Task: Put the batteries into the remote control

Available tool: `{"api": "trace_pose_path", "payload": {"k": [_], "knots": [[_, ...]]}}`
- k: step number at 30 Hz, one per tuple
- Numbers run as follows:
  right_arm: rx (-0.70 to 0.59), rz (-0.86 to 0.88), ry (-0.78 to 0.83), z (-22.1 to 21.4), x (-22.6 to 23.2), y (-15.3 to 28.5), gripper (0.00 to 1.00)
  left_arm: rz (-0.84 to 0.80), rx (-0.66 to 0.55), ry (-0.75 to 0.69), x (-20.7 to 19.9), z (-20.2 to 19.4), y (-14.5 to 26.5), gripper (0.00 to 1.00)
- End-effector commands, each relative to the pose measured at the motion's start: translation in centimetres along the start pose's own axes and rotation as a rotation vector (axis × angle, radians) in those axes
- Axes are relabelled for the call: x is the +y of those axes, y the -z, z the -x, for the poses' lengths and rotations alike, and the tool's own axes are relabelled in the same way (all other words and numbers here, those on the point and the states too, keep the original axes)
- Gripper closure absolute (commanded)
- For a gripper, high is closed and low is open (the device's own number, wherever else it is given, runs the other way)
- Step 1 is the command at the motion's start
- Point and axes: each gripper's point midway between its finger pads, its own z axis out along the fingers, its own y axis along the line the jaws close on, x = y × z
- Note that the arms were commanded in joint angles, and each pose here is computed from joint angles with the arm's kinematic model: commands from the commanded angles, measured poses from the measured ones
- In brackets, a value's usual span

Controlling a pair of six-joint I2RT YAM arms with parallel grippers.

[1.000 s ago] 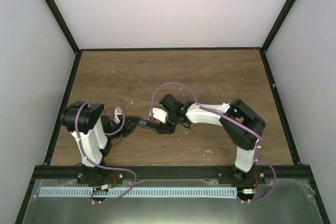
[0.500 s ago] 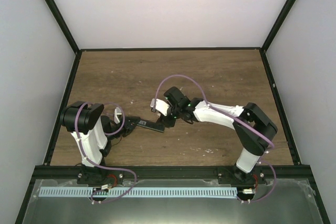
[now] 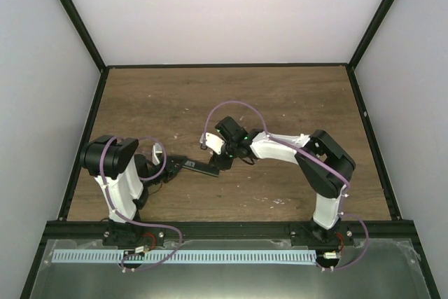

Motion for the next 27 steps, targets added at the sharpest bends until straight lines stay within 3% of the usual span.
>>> {"api": "trace_pose_path", "payload": {"k": [1, 8, 27], "knots": [[-0.011, -0.001, -0.008, 1.0, -0.3, -0.4, 0.48, -0.010, -0.052, -0.098, -0.4, 0.6, 0.4, 1.00], [0.008, 0.016, -0.029, 0.3, -0.2, -1.6, 0.54, -0.013, -0.051, -0.097, -0.5, 0.7, 0.3, 1.00], [0.024, 0.066, -0.072, -0.5, 0.4, -3.1, 0.57, -0.015, -0.051, -0.098, -0.6, 0.7, 0.3, 1.00]]}}
